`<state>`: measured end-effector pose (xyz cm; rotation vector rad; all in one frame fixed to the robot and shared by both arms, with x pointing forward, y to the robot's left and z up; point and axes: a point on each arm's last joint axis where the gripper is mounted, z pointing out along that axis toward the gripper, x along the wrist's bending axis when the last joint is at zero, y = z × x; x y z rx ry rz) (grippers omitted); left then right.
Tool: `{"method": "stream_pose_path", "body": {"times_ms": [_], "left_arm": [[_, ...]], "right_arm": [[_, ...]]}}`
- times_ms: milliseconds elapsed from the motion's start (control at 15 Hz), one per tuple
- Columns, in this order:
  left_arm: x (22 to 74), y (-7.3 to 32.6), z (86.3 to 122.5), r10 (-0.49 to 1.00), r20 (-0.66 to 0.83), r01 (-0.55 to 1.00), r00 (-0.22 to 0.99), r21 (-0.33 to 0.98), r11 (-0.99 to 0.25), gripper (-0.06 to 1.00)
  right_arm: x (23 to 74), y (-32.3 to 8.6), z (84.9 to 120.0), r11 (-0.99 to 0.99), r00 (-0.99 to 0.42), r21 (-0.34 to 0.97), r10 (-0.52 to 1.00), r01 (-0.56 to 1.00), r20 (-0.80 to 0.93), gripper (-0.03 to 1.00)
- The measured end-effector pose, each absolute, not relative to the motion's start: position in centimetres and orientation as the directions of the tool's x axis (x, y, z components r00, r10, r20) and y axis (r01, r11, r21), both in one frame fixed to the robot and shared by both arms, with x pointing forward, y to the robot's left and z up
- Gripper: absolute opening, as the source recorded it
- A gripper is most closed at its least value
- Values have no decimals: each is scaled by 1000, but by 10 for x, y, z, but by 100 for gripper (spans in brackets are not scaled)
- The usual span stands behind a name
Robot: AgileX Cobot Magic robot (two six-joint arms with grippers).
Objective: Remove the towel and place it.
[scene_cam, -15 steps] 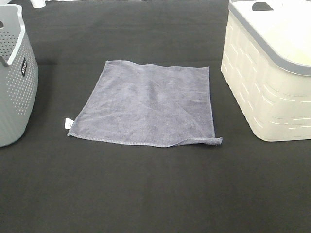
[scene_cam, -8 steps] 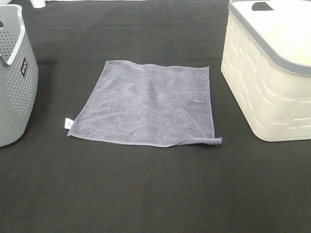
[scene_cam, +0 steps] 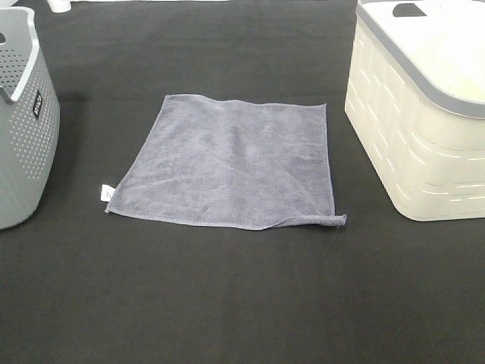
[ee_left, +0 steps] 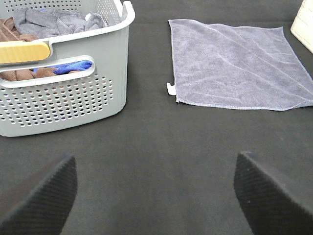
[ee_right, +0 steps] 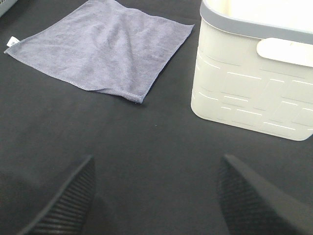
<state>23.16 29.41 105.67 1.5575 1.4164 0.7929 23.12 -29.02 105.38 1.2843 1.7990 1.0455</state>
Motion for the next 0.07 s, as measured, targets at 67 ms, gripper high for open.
{"method": "stream_pose_path", "body": {"times_ms": [67], "left_arm": [[232,294,1057,984,-93,435,152,900,18,81]], "right_arm": [[231,-290,1054,189,-280,893,957,409,-75,70]]}}
